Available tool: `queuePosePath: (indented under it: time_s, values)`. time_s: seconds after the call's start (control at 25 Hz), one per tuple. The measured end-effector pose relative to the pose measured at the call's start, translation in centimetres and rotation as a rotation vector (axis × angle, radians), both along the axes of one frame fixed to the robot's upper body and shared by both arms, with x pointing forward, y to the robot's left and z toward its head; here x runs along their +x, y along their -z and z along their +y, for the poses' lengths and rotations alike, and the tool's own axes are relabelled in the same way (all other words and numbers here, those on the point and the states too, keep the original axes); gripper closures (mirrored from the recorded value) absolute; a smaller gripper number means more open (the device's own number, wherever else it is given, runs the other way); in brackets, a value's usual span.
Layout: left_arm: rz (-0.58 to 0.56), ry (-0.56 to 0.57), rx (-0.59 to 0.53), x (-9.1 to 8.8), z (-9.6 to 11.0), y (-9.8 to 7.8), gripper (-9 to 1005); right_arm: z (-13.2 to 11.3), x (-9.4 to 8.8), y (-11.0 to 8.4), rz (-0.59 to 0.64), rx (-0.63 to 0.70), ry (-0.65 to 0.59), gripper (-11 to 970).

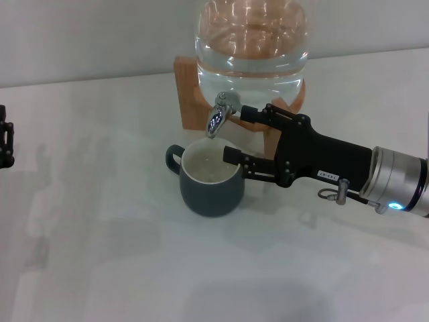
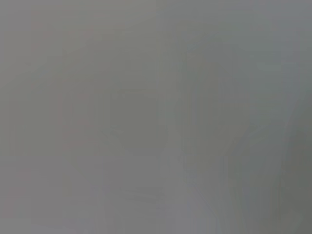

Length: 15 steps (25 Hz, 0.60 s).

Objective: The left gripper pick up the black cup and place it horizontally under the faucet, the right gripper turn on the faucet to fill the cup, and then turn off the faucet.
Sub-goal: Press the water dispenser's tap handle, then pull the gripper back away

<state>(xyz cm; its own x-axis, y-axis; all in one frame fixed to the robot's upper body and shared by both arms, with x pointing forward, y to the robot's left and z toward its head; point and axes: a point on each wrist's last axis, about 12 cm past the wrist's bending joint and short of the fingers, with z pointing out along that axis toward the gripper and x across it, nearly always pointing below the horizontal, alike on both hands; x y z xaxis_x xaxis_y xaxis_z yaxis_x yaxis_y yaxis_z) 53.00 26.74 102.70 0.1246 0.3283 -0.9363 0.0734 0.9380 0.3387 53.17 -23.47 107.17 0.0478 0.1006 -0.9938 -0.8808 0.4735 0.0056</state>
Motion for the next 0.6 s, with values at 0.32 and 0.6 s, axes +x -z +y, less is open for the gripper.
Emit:
queuePosePath:
  time_s: [0.32,0.6]
  values:
    - [0.002,0.001,0.001,-0.01,-0.02,0.03,508,-0.53,-0.26,0.11,-0.003,0.001,0.019,104]
    - [0.003,0.003,0.002,-0.02,-0.04,0.05,508,-0.63,-0.33,0.12,-0.004,0.002,0.021,104]
